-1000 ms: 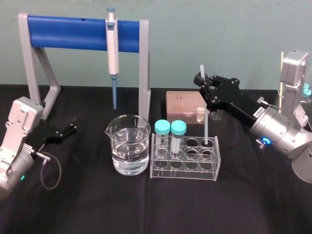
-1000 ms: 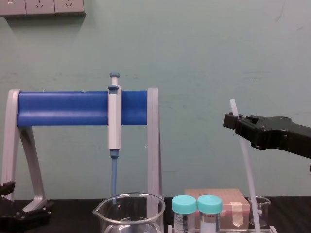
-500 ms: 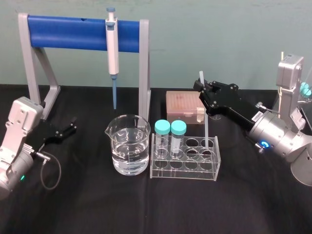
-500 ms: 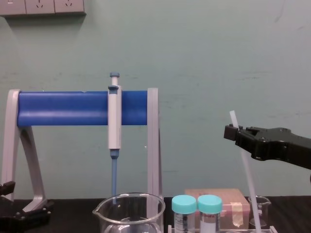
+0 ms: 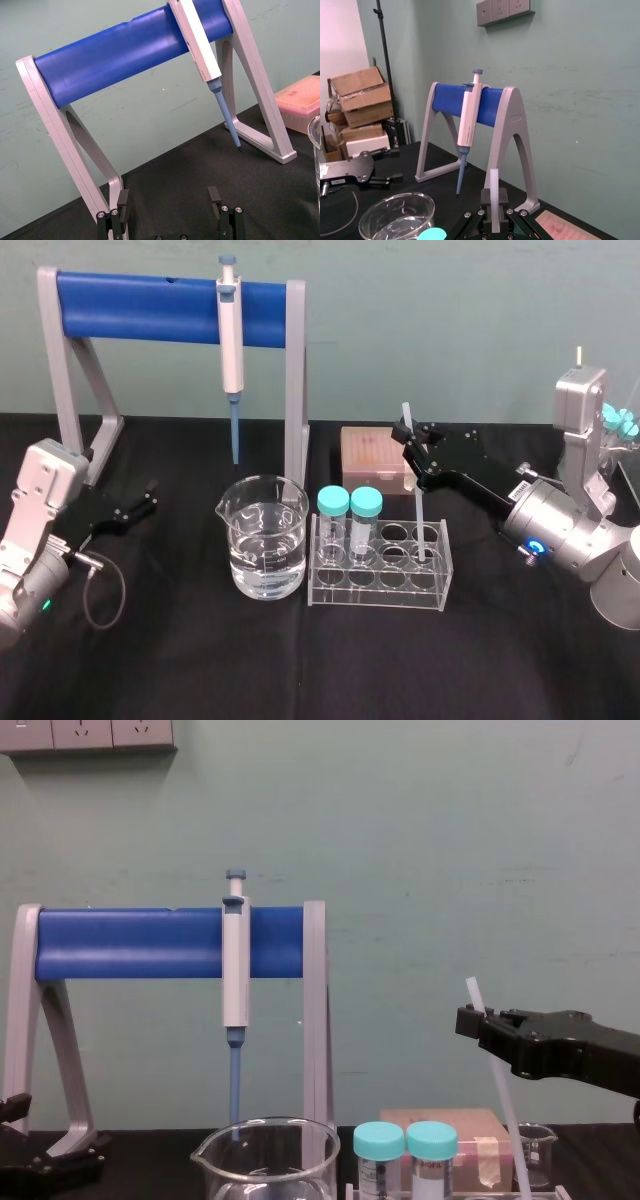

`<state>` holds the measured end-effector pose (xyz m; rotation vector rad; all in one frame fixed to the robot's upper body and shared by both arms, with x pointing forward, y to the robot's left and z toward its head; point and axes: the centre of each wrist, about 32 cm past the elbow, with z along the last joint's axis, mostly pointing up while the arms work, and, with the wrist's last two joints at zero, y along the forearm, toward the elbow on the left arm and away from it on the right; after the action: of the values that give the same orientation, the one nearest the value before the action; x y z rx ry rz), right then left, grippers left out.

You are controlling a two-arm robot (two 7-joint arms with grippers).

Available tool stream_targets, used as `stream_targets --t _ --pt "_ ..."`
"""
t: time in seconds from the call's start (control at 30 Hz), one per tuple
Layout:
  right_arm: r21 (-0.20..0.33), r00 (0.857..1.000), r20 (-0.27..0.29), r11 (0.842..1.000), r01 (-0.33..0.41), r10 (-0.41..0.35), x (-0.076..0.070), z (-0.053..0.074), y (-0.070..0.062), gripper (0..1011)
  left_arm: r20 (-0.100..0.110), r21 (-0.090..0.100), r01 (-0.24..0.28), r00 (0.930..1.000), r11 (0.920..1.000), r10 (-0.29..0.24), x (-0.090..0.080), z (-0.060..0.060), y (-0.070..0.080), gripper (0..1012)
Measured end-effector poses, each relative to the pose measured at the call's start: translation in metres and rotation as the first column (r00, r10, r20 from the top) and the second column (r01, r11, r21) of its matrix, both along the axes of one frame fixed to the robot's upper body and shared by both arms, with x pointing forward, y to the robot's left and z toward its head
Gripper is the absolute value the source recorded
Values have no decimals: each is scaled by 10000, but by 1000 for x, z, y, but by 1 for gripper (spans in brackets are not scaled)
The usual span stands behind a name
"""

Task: Pick up the stirring rod with one hand, then place it down.

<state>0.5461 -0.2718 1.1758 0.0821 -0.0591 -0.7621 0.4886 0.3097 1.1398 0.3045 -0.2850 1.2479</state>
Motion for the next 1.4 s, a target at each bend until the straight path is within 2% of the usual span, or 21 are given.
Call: stream_targets --t 0.43,1.0,1.4 --pt "-74 9999 -163 10000 16 -17 -1 -5 0 79 0 0 0 10000 10000 0 0 0 0 1000" --pt "39 10000 77 10000 43 -43 1 -4 -1 79 0 0 0 10000 10000 0 0 0 0 1000" --pt "-37 10000 33 10000 66 -66 1 -6 -3 79 0 0 0 10000 10000 0 0 0 0 1000"
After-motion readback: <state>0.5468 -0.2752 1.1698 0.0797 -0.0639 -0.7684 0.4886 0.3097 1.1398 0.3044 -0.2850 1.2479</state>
